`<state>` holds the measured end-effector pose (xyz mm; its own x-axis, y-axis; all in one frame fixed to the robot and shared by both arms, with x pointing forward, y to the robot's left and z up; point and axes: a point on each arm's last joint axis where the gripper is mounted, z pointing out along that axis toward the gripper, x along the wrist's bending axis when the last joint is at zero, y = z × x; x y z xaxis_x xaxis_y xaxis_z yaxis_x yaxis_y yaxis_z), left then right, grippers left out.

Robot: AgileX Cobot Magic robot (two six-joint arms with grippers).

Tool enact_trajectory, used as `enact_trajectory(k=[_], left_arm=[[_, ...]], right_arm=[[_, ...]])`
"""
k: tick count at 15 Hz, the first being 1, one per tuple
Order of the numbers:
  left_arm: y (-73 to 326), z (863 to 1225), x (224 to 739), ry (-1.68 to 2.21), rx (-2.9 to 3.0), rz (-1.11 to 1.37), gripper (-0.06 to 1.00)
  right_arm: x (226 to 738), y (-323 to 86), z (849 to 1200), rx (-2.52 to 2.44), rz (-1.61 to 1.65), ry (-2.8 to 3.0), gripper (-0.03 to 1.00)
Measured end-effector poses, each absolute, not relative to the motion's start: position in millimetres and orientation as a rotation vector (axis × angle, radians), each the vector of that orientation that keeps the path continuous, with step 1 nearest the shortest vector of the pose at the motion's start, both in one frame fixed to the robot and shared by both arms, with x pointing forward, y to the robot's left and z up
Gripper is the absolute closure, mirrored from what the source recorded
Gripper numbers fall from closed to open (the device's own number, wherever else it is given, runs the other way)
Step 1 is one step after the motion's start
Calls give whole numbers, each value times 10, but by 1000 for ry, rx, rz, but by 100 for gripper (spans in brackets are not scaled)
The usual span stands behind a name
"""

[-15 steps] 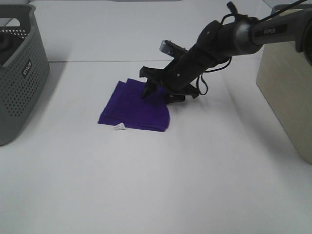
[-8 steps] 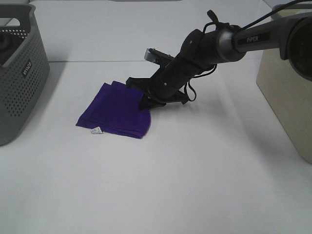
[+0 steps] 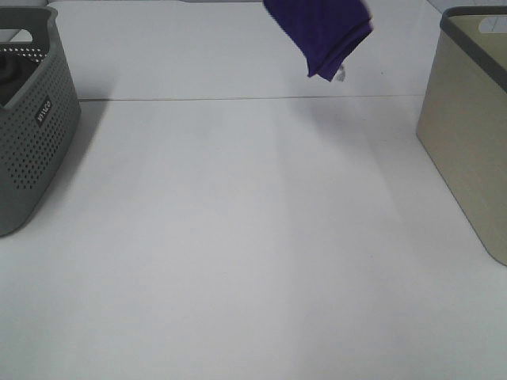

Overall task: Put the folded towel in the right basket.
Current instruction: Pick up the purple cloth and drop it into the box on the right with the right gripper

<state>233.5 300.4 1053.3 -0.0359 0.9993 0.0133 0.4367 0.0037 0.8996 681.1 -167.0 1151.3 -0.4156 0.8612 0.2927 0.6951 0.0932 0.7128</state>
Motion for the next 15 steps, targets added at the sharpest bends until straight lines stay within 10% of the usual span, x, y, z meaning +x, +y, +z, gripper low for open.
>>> enact_trajectory(k=[4, 12, 15], left_arm=[[3004, 10533, 2335, 1563, 1520, 993, -5], [3004, 10533, 2335, 1563, 1520, 993, -5], [3004, 10533, 2335, 1563, 1520, 993, -5]], right_arm=[[6703, -2821, 12049, 1696, 1023, 1821, 90], [6696, -4045, 11674, 2040, 743, 1621, 90], [6817, -4095, 11446, 2098, 699, 1624, 41]])
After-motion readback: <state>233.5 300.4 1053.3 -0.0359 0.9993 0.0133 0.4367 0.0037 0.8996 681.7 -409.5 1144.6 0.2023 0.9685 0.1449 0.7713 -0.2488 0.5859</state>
